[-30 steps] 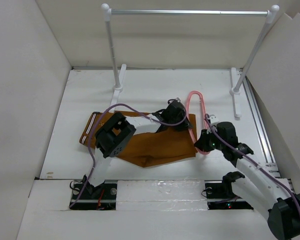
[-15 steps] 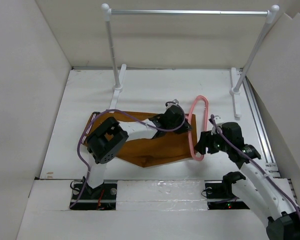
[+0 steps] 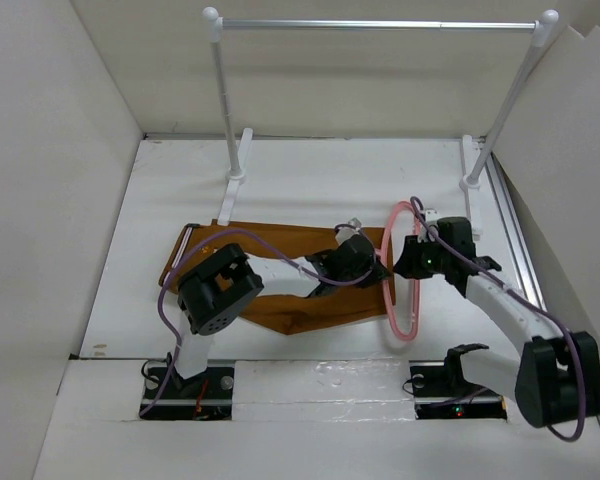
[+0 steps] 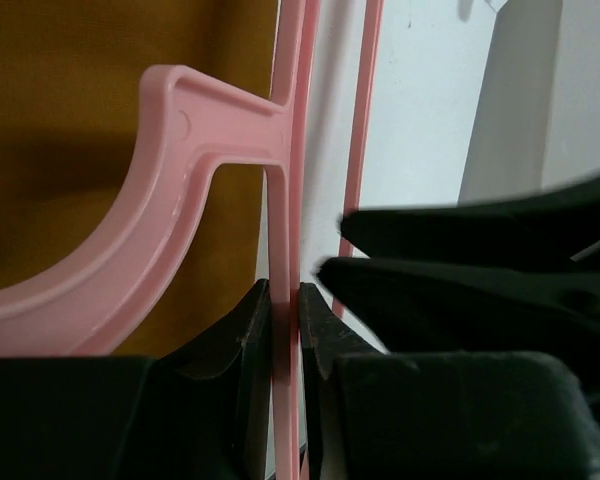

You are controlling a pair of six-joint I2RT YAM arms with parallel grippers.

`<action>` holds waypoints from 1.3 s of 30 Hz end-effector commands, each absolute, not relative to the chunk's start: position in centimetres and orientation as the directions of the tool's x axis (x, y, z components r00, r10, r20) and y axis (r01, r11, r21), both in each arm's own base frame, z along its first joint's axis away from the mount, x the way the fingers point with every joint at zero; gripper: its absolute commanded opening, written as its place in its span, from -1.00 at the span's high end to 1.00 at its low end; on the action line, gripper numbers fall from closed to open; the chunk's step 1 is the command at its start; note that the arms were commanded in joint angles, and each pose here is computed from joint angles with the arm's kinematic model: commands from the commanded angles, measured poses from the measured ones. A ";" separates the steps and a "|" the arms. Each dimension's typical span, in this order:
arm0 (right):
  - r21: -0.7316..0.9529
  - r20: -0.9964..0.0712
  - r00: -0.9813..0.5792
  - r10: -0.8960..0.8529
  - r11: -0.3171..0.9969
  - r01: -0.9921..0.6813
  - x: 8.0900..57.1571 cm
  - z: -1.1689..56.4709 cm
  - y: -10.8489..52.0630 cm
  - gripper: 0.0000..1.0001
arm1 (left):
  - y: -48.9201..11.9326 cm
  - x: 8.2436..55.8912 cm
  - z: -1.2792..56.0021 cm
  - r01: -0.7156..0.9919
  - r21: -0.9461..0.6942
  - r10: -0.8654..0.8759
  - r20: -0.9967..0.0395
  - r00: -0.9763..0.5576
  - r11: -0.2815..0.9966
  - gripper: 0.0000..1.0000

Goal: Place the trousers on the hanger

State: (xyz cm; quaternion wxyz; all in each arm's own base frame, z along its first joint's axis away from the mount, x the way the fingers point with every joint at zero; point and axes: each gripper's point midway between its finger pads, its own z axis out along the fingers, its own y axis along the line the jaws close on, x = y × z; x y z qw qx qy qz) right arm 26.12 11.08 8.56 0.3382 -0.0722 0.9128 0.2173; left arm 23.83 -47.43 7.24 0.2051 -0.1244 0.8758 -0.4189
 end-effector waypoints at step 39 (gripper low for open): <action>0.482 -0.718 -0.606 0.343 0.873 -0.076 31.7 13.8 -1.2 1.00 | -31.7 24.9 4.9 0.000 -0.427 -0.296 -0.626 -0.722 0.904 1.00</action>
